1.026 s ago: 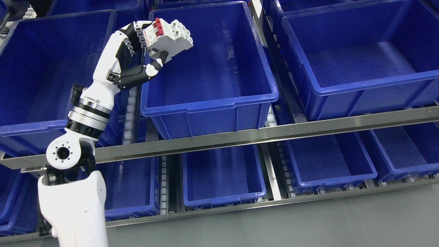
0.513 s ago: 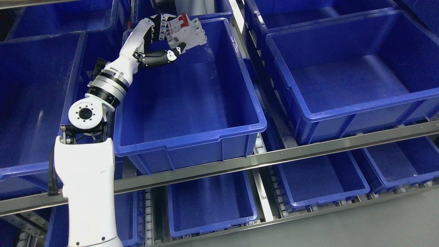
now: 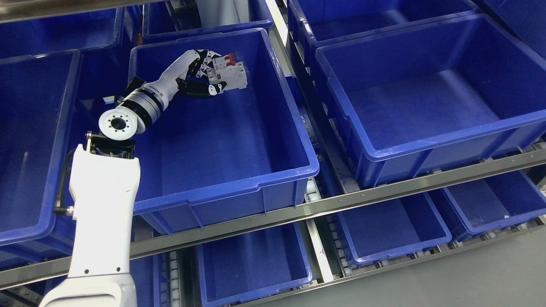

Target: Place circuit breaker on shelf

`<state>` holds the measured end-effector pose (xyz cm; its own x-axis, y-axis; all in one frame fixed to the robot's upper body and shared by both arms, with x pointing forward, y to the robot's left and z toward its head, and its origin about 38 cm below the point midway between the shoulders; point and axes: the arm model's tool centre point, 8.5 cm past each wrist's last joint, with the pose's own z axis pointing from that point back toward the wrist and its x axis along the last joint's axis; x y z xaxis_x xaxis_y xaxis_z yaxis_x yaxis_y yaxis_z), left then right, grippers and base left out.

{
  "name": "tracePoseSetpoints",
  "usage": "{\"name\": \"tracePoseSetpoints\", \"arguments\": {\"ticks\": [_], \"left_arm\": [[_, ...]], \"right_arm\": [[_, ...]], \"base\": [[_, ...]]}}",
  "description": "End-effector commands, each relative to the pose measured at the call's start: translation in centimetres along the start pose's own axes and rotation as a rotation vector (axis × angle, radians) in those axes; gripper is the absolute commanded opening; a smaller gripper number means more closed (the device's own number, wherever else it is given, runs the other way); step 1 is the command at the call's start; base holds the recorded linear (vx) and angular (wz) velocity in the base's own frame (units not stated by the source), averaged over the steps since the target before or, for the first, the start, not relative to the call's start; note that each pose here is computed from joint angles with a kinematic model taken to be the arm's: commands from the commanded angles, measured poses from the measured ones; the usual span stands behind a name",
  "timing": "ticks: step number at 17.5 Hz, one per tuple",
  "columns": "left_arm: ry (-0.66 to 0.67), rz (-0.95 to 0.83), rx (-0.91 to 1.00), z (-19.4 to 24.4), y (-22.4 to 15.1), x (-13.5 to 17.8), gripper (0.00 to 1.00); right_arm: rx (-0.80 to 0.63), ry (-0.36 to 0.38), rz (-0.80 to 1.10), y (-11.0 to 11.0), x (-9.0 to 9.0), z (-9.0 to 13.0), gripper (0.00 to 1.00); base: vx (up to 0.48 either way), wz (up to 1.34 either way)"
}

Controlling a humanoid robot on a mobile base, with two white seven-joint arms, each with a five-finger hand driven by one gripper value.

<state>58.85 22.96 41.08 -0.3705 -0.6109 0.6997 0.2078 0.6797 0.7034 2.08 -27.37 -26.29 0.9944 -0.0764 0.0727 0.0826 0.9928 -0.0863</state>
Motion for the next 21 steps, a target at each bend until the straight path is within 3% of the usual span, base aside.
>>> {"name": "tracePoseSetpoints", "arguments": {"ticks": [1,7,11,13,16,21], "left_arm": [[0.251,-0.061,-0.163,-1.5,-1.5,-6.0,0.19],[0.254,-0.073,-0.225,-3.2,-5.0,-5.1,0.25],[0.276,-0.081,-0.232,-3.2,-5.6,-5.6,0.49],[0.286,-0.078,-0.231,-3.1,-5.4,-6.0,0.73],[0.288,-0.071,-0.198,-2.6,-3.6,-6.2,0.84],[0.171,0.049,-0.029,-2.5,3.8,-1.7,0.99]], "right_arm": [[-0.018,0.000,0.002,-1.1,0.0,0.0,1.00],[-0.018,0.000,0.002,-1.1,0.0,0.0,1.00],[-0.018,0.000,0.002,-1.1,0.0,0.0,1.00],[-0.018,0.000,0.000,-1.1,0.0,0.0,1.00],[-0.018,-0.002,0.002,-1.1,0.1,0.0,1.00],[-0.018,0.000,0.002,-1.1,0.0,0.0,1.00]], "base": [[0.000,0.00],[0.001,0.00],[-0.001,0.00],[0.000,0.00],[0.000,0.00],[0.000,0.00]]}}
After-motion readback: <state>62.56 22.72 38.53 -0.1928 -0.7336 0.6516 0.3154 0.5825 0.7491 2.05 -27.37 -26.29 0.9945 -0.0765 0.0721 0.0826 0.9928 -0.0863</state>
